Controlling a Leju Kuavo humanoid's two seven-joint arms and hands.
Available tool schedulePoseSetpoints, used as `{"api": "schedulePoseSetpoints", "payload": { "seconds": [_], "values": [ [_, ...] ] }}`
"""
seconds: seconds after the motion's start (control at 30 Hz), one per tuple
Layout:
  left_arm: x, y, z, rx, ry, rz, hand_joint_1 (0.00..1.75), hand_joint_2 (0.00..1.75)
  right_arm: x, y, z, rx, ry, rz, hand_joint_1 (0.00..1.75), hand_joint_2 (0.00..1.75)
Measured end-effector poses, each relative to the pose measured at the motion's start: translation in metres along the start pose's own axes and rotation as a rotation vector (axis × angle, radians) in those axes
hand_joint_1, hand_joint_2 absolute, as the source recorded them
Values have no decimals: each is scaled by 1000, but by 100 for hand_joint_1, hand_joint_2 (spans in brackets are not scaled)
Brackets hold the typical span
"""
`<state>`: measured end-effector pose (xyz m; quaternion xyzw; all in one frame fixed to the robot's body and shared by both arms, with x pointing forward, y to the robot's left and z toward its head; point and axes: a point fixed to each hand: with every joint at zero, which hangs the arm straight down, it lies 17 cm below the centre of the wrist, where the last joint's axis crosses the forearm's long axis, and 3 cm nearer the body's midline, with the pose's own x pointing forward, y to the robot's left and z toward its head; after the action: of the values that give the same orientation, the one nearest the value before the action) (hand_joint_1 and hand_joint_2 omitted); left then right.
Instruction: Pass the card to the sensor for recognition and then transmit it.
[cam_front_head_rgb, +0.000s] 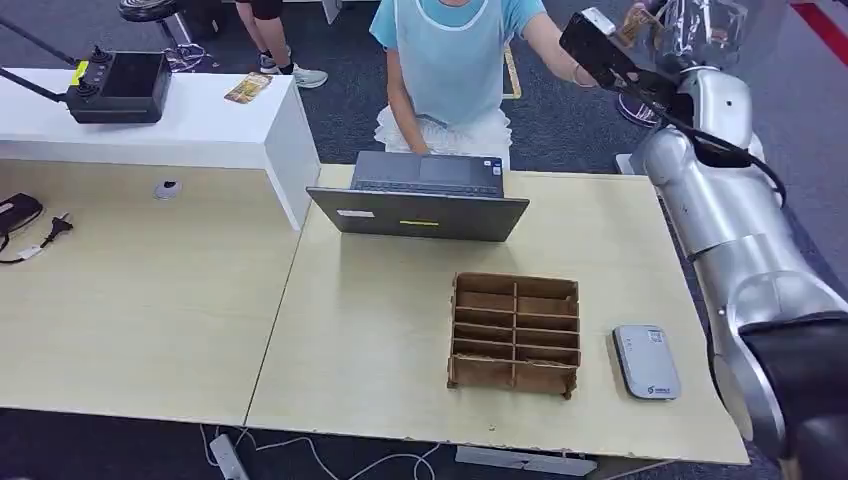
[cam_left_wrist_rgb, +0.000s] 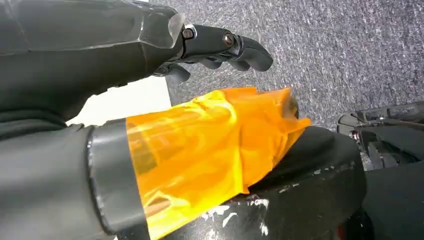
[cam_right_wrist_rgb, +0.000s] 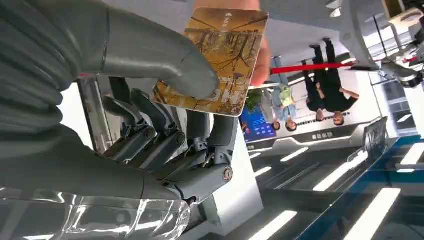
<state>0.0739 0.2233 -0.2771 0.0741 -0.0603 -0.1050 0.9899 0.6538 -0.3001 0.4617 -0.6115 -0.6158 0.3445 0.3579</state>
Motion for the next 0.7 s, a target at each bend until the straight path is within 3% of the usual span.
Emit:
{"api": "schedulePoseSetpoints", "payload": {
  "seconds": [0.23, 0.5, 0.7],
  "values": [
    [0, 1, 0, 4, 0, 2, 0, 0, -1, 2, 0, 23, 6, -99, 175, 175],
    [0, 1, 0, 7, 3, 14, 0, 0, -10, -6, -5, 47, 36, -395, 175, 175],
    [0, 0, 0, 15, 6, 39, 0, 0, -23, -15, -10, 94, 65, -718, 175, 175]
  ]
}}
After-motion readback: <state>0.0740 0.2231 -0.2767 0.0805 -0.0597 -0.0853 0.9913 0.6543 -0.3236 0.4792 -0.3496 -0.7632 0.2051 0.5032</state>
